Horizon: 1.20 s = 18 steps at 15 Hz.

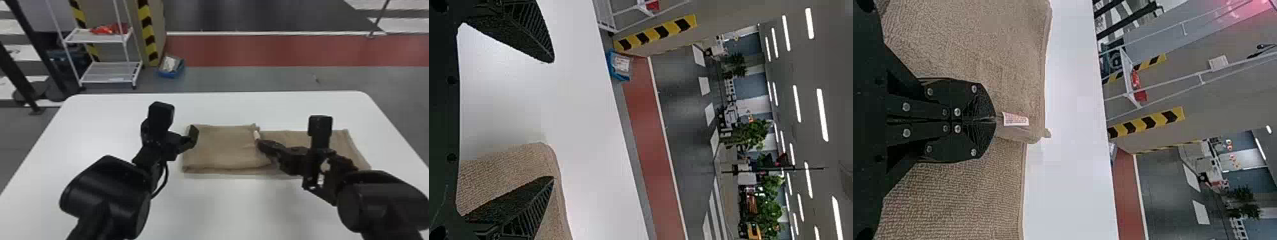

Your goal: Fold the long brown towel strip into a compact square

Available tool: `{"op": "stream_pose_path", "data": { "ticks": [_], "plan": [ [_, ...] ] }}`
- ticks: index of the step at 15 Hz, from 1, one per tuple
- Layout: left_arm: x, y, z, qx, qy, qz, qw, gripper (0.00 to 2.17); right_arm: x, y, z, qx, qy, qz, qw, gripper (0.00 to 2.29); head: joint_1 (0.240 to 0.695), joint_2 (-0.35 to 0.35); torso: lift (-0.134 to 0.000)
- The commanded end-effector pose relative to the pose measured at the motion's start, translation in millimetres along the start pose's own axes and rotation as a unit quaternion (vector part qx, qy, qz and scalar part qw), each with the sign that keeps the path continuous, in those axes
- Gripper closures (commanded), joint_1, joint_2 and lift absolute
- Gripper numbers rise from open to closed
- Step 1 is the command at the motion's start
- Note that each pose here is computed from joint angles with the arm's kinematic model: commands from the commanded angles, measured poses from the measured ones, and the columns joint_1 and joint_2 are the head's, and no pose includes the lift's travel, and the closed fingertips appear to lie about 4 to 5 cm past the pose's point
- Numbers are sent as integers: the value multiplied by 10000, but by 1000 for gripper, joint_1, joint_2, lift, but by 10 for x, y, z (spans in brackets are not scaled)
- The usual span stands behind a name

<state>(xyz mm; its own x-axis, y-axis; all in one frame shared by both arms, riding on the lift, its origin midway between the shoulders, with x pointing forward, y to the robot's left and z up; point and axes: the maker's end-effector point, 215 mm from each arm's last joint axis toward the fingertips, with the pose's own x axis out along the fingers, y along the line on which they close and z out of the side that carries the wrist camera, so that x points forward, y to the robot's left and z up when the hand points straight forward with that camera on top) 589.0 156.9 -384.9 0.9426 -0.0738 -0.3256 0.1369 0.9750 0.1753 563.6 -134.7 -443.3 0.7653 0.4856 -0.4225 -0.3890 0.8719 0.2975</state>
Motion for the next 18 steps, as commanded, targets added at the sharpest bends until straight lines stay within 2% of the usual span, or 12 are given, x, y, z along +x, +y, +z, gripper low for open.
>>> {"op": "stream_pose_path", "data": {
  "ticks": [1, 3, 5, 6, 8, 10, 12, 14, 16, 18],
  "plan": [
    [1, 18, -2, -20, 4, 10, 10000, 46, -56, 112, 119, -12, -180, 92, 9998, 1480, 695, 21, -128],
    [-5, 13, -15, -30, 29, 7, 10000, 46, -193, 290, 354, -162, -473, 169, 9986, 1480, 695, 26, -128],
    [-9, 13, -17, -31, 29, 12, 10000, 46, -365, 328, 590, -130, -749, 201, 9969, 1480, 695, 31, -128],
    [-14, 32, 17, -41, -2, 32, 10000, 46, -527, 225, 708, -57, -918, 136, 9957, 1480, 695, 33, -128],
    [-32, 131, -19, -118, 22, 99, 9999, 46, -943, -177, 892, -20, -1208, -218, 9924, 1480, 695, 25, -128],
    [-43, 159, -7, -159, 1, 116, 9998, 46, -1275, -637, 841, 340, -1390, -506, 9884, 1480, 695, -17, -128],
    [-31, 193, 11, -179, -16, 131, 9998, 46, -1185, -920, 491, 389, -1102, -713, 9906, 1480, 695, -70, -128],
    [-28, 142, 12, -158, -7, 83, 9998, 46, -1003, -975, 307, 344, -950, -771, 9919, 1480, 695, -91, -128],
    [-33, 136, 10, -151, -8, 86, 9998, 46, -991, -939, 368, 306, -1045, -715, 9915, 1480, 695, -96, -128],
    [-46, 163, -61, -155, 52, 108, 9998, 46, -1168, -938, 589, 312, -1290, -685, 9888, 1480, 695, -95, -128]
  ]
}}
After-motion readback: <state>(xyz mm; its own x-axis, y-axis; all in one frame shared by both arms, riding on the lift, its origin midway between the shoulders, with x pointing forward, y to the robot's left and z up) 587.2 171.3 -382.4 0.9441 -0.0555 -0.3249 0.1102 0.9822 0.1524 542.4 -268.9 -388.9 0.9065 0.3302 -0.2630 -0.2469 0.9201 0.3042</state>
